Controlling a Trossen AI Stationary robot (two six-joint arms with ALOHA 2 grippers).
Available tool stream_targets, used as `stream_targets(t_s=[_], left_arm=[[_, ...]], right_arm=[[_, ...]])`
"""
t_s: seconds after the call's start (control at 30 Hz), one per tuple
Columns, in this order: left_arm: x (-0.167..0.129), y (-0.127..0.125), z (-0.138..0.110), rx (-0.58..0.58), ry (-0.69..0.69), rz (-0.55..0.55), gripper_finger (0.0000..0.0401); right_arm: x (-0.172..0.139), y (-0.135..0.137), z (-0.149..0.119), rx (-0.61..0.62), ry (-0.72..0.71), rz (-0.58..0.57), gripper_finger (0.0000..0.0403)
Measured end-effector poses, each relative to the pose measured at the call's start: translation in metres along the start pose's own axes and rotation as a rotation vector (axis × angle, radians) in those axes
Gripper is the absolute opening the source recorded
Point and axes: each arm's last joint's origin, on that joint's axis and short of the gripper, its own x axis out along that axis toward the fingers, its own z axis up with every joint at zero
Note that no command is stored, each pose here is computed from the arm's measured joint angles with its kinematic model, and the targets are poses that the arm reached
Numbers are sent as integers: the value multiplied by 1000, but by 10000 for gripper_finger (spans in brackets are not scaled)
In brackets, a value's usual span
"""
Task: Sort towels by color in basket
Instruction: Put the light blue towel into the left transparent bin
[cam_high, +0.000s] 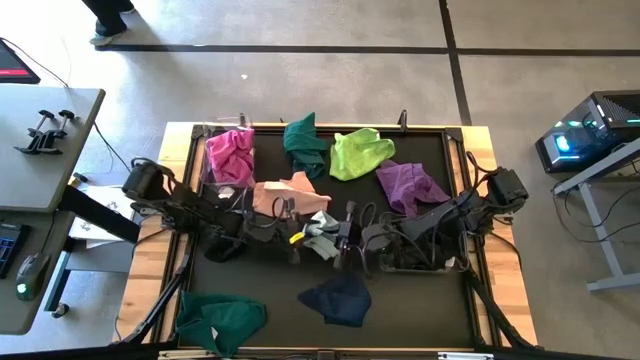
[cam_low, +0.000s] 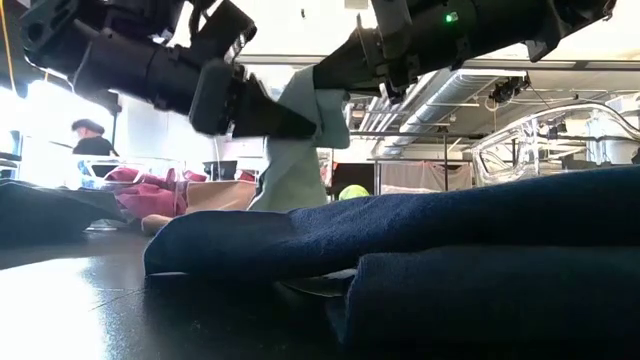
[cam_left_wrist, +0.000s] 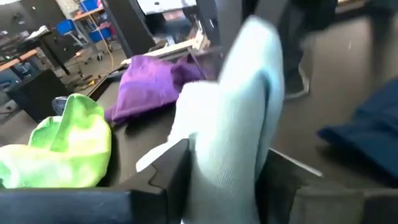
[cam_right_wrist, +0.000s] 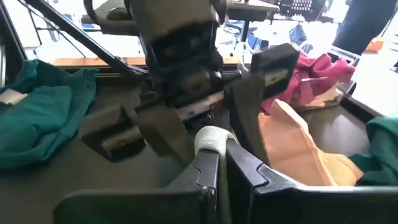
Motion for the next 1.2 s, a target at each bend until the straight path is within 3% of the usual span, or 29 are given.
stream_targets(t_s=[0.13, 0.23, 0.33, 0.47, 0.63, 0.8, 0.9, 1.03, 1.2], left_arm=[[1, -1, -3, 25, 13, 11, 66], [-3, 0, 3, 44, 10, 78, 15], [-14, -1, 26, 106, -33, 143, 18], [-38, 3, 71, 295, -39, 212, 16], [-72, 41, 126, 535, 74, 449, 5], [-99, 97, 149, 710, 197, 596, 6], [-115, 138, 147, 665, 280, 715, 6], [-135, 187, 126, 515, 388, 811, 6], [-156, 236, 84, 234, 556, 881, 6]], right_arm=[[-2, 0, 6, 18, -29, 3, 29], [-16, 2, 22, 29, -59, 26, 67], [-37, 7, 39, -37, -69, 75, 101], [-61, 21, 50, -173, -97, 141, 120], [-70, 34, 49, -216, -103, 153, 121], [-71, 42, 41, -209, -74, 127, 121], [-71, 46, 36, -223, -61, 136, 122], [-70, 48, 33, -230, -53, 137, 122], [-70, 48, 32, -222, -45, 138, 122]])
